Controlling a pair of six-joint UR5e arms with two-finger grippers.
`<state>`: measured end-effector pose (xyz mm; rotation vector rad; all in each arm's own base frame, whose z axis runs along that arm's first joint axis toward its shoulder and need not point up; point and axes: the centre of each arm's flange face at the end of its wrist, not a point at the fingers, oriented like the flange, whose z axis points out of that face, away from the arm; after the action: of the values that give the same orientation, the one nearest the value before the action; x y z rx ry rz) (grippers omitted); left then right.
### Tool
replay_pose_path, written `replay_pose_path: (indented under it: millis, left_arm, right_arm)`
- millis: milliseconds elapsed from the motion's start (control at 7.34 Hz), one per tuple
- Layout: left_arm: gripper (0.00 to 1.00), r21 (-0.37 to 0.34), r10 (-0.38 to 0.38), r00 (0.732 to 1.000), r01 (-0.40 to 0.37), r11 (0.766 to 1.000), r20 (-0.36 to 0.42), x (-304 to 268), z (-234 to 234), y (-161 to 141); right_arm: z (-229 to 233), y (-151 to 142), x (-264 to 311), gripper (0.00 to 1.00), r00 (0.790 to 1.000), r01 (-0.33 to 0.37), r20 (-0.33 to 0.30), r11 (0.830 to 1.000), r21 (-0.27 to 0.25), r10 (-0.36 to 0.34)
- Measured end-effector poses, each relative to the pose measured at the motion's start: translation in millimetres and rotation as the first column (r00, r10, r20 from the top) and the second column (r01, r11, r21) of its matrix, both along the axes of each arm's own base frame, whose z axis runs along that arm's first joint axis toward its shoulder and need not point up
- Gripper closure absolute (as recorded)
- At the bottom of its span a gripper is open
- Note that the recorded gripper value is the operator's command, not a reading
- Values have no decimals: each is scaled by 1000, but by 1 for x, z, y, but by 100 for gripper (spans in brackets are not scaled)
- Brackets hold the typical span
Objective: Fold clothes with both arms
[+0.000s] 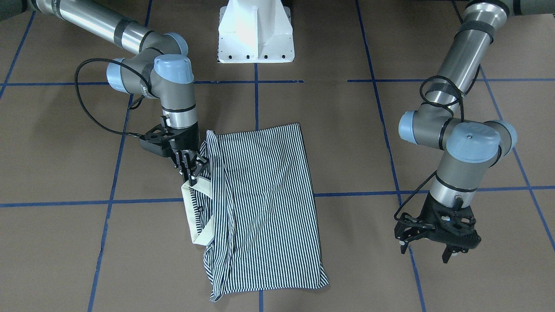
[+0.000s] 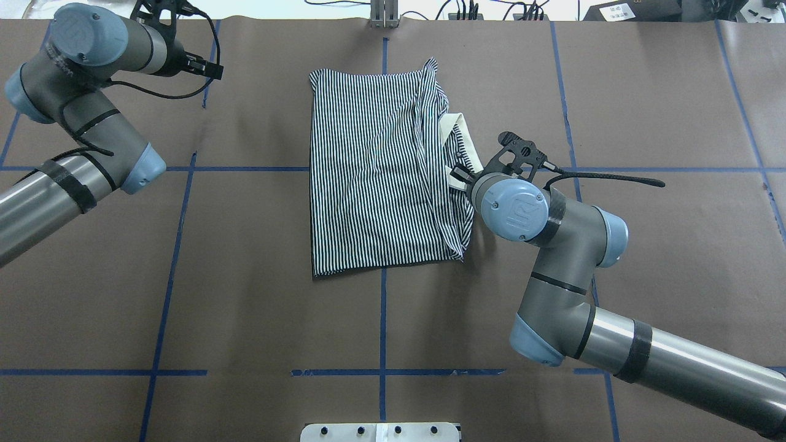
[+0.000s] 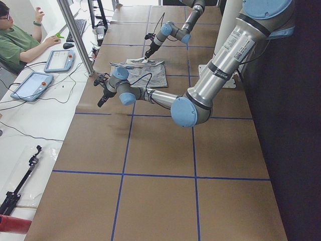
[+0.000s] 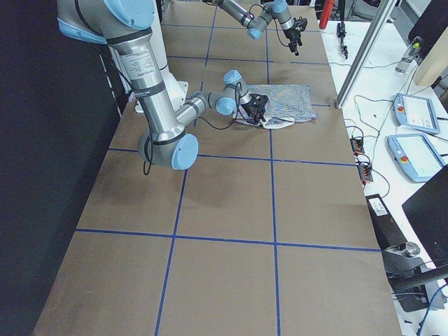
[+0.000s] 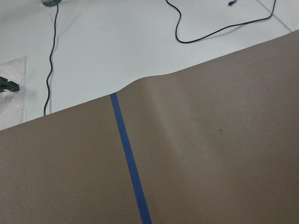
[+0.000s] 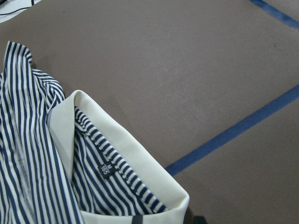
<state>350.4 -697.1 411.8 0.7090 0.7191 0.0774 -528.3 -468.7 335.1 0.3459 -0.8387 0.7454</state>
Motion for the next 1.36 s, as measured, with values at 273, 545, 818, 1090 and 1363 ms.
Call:
replay_pose_path:
  millis: [273,545,818,1090,1363]
  left_arm:
    - [0,0,18,1000,-18,1000,-12,0,0,9]
    - [0,-4,32,999,-32,999,-18,3,1,12]
    - [0,-6,39,999,-39,999,-20,4,1,13]
    - [0,-7,42,999,-43,999,-20,6,2,14]
    - [0,-9,45,999,-45,999,-19,8,3,15]
  right_arm:
    - [-27,13,11,0,992,94,-85,995,21,-92]
    - [-48,39,5,0,967,211,-147,978,5,-208]
    - [-48,67,-15,0,894,395,-258,917,60,-368]
    - [-45,84,-27,30,795,544,-361,837,69,-487]
    - [-55,89,-33,76,716,624,-425,780,37,-553]
